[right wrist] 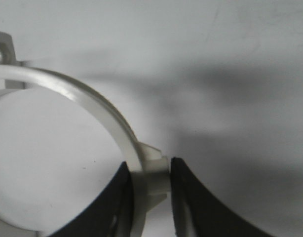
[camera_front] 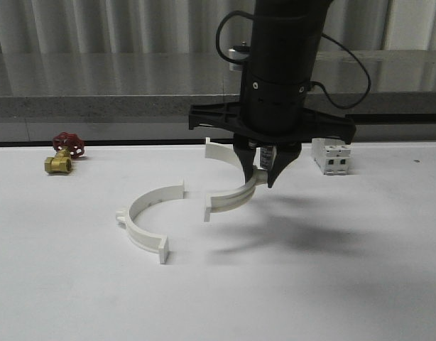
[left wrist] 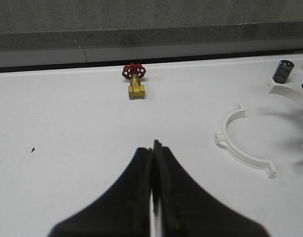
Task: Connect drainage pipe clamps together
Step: 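Carry the held clamp half toward the placed half with the right gripper, then lower the clamp half against the placed half, closing the ring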
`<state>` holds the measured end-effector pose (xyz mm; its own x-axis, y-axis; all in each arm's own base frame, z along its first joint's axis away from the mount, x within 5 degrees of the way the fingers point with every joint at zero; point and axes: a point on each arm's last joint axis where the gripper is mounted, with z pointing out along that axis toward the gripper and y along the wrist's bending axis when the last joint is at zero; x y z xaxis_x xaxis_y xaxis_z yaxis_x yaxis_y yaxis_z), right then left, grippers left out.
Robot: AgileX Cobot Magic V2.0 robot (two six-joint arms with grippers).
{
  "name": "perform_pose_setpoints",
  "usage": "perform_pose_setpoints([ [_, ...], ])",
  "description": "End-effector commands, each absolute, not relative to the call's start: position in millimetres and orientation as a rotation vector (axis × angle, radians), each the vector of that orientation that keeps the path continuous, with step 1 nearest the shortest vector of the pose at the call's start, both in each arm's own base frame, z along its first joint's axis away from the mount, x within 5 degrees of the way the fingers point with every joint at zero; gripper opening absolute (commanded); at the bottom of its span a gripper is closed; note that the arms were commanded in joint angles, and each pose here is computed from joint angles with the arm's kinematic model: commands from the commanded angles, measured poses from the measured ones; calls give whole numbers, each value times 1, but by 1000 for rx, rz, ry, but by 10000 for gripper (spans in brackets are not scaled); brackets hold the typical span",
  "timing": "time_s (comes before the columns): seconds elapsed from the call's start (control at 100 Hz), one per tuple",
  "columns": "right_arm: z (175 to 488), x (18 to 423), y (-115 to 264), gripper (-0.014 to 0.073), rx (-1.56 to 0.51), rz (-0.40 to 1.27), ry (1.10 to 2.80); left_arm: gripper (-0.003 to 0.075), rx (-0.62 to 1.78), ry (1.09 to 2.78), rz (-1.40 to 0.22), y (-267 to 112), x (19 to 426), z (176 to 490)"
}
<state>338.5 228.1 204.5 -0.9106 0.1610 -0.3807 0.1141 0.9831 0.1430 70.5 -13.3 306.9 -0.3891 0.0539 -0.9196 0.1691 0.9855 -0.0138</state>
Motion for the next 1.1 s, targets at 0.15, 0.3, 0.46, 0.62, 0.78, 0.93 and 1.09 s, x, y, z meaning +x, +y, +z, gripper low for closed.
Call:
perform_pose_setpoints([
  [0.15,227,341,237,78,247,266,2652,-21,142,1878,-130,-13,73,321],
  [0.3,225,341,238,78,285,272,2653,-21,142,1878,-130,-13,73,321],
  [0.46,215,343,241,78,287,261,2670,-21,142,1878,-130,-13,73,321],
  [0.62,202,344,244,78,304,256,2699,-21,142,1878,-130,-13,73,321],
  [0.78,200,344,248,78,302,279,2697,-21,142,1878,-130,-13,73,321],
  [0.93,200,344,250,78,298,298,2689,-21,142,1878,-130,-13,73,321],
  [1.09,200,344,251,78,302,311,2685,-21,142,1878,-130,-13,73,321],
])
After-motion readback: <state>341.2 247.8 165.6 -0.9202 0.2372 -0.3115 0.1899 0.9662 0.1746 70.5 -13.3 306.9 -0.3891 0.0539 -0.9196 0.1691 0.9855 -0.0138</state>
